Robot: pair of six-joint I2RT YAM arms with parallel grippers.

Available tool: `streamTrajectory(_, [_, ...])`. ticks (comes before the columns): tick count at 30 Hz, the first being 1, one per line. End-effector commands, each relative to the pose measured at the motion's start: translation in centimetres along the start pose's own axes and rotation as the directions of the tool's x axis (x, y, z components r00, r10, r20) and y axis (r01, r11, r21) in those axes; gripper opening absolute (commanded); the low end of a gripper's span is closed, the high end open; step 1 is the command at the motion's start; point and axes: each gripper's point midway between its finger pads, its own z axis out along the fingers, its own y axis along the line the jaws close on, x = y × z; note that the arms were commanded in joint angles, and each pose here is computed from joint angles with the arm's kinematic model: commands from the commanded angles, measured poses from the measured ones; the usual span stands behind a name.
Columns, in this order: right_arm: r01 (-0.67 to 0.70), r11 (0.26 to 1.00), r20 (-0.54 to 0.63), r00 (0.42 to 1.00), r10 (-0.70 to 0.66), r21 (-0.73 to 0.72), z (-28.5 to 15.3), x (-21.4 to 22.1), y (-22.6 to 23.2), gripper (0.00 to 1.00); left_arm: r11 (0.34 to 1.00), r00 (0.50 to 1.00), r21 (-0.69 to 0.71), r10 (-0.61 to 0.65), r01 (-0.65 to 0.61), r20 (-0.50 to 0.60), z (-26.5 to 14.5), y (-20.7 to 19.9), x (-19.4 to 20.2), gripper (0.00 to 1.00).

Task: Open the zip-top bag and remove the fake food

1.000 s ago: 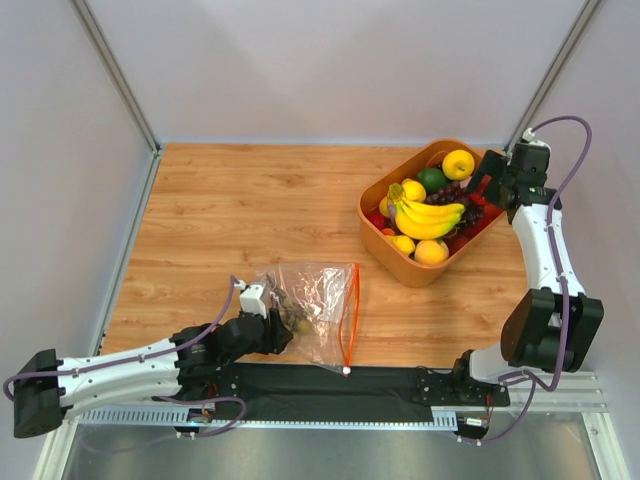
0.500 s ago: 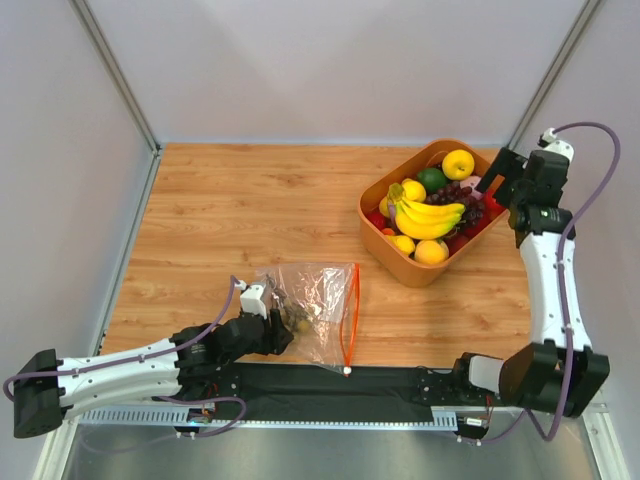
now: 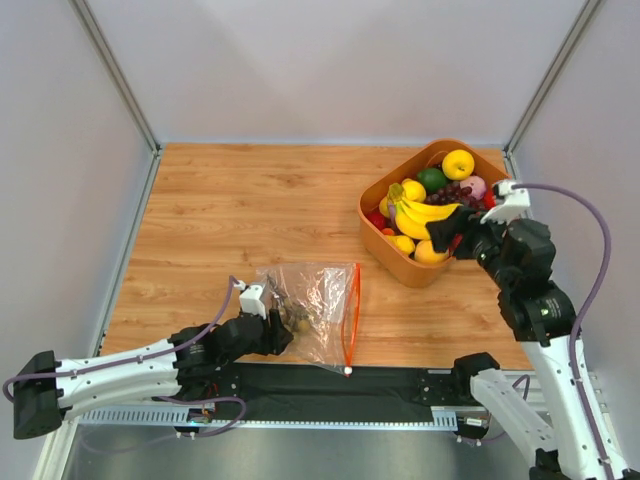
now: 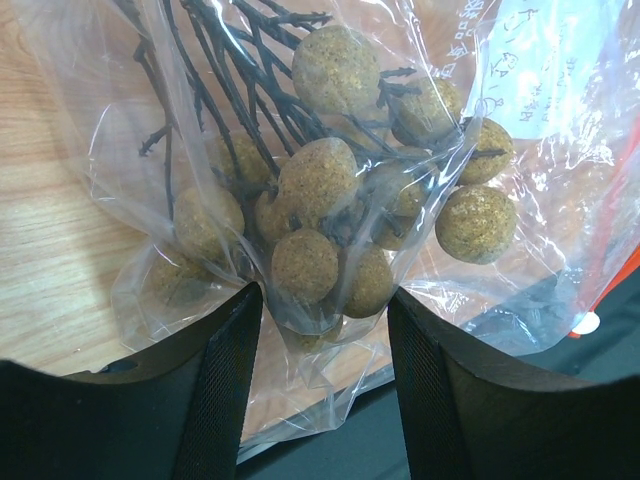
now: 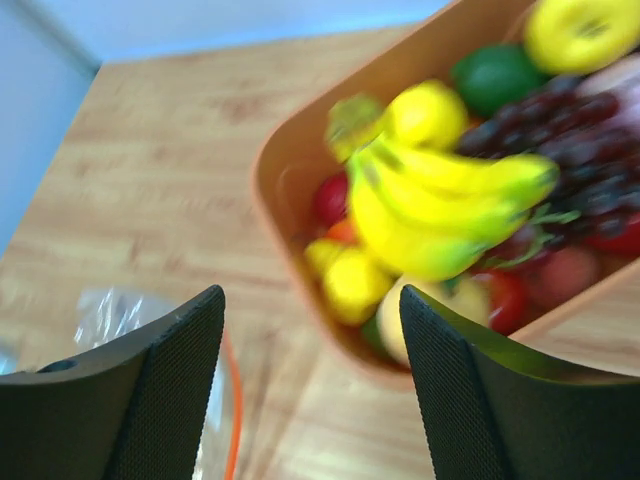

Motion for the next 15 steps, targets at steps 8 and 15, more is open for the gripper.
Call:
streamTrajectory(8, [-0.076,0.917,-0.358,0.930,-0.076,-0.391,-6.4,13.4,8.0,0.58,1.000,1.000,-0.013,0.004,-0.004,-0.010,-0.2,0.4,0.3,0.60])
streamTrajectory(15, [-0.063,0.895,-0.519,0.832,-0.196,-0.441,-7.1,22.0,9.7,0.57,1.000,1.000,-0.018,0.004,-0.004,-0.010,-0.3,0.5,0.2,0.60])
